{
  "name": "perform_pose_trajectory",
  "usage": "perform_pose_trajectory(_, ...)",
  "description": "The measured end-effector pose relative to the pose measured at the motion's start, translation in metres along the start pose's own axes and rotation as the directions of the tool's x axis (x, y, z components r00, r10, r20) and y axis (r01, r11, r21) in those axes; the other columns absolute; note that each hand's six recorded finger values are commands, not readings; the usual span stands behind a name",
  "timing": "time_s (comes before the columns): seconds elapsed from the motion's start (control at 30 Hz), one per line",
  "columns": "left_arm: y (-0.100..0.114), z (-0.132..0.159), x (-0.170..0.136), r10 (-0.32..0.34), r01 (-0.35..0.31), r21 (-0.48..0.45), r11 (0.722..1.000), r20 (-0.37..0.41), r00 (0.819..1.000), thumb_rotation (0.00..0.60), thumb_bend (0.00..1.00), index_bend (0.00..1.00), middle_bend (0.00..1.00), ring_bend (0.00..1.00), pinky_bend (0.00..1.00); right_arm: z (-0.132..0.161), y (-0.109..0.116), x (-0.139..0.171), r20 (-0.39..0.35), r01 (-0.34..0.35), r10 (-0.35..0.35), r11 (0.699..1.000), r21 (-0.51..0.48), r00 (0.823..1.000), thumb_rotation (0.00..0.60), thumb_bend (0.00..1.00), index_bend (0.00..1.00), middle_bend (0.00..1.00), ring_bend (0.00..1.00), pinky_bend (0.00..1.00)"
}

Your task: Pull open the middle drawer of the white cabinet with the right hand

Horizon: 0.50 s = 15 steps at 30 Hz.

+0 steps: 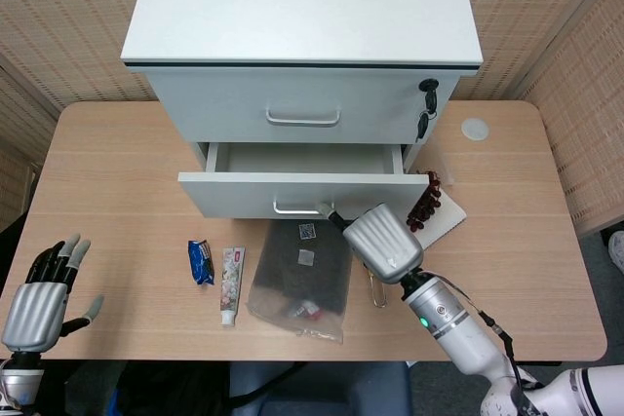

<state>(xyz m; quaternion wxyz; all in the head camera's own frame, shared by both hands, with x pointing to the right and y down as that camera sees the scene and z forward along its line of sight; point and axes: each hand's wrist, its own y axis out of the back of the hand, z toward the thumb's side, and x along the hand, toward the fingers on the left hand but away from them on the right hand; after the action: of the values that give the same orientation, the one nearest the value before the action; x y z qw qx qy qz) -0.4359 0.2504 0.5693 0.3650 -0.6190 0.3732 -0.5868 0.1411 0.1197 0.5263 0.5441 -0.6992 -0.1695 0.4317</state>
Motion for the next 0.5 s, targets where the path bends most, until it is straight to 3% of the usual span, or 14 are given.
perform_pose_trajectory(0.5, 0.000, -0.002, -0.002, 0.001, -0.001, -0.001, 1.000, -0.005, 1.000, 0.600, 0.31, 0.03, 0.00, 0.00, 0.09, 0.019, 0.008, 0.028, -0.063, 0.015, -0.013, 0.999, 0.032, 0.998, 0.600, 0.33, 0.23, 0.83, 0.85, 0.83)
